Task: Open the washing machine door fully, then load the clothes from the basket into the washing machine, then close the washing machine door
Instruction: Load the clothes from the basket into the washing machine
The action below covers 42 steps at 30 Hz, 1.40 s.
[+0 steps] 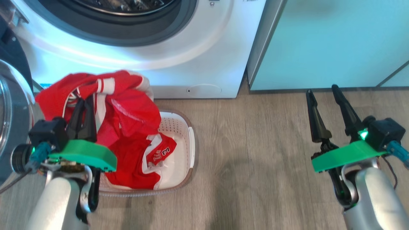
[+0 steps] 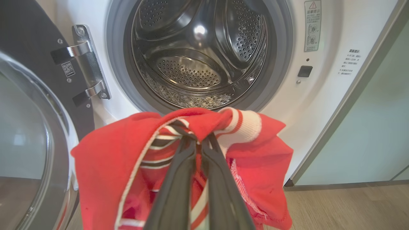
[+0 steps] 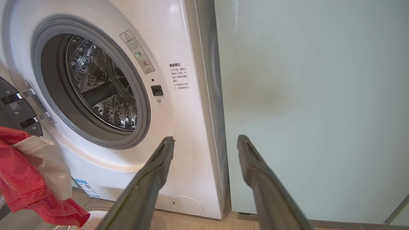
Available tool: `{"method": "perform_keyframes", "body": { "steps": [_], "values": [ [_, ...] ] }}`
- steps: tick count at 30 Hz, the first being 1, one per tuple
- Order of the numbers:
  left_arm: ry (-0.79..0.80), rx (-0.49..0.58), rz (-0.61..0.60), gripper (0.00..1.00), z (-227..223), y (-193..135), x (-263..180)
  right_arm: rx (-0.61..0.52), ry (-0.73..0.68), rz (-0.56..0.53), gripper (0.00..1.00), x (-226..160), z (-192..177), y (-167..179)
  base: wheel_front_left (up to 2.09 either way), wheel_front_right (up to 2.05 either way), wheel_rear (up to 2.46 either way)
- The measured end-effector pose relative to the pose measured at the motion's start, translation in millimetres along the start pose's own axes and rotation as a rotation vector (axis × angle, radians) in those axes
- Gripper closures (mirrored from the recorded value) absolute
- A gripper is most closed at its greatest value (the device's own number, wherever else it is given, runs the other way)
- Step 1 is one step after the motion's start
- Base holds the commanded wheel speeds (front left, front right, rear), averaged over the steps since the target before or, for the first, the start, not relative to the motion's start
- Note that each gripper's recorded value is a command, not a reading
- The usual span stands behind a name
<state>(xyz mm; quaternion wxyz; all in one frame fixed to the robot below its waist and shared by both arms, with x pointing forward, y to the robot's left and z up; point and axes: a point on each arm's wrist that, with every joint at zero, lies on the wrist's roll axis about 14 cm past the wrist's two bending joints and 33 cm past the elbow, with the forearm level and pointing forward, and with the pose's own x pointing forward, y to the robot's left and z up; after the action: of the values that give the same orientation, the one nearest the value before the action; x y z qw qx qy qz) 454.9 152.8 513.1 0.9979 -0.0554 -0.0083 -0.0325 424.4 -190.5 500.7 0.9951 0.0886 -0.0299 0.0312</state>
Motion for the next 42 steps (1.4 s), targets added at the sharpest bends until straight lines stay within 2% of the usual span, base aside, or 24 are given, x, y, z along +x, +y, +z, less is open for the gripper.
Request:
{"method": "perform_keyframes", "body": {
  "steps": [12, 42],
  "values": [
    [-0.003, 0.011, -0.002, 1.0, 14, -3, -28, -0.001, 0.0, -0.04, 0.0, -29, 10, -7, 0.0, 0.0, 0.0],
    [0.05, 0.018, -0.016, 1.0, 1, -6, -19, 0.008, 0.016, -0.041, 0.0, -24, 2, -5, 0.0, 0.0, 0.0]
  ]
}}
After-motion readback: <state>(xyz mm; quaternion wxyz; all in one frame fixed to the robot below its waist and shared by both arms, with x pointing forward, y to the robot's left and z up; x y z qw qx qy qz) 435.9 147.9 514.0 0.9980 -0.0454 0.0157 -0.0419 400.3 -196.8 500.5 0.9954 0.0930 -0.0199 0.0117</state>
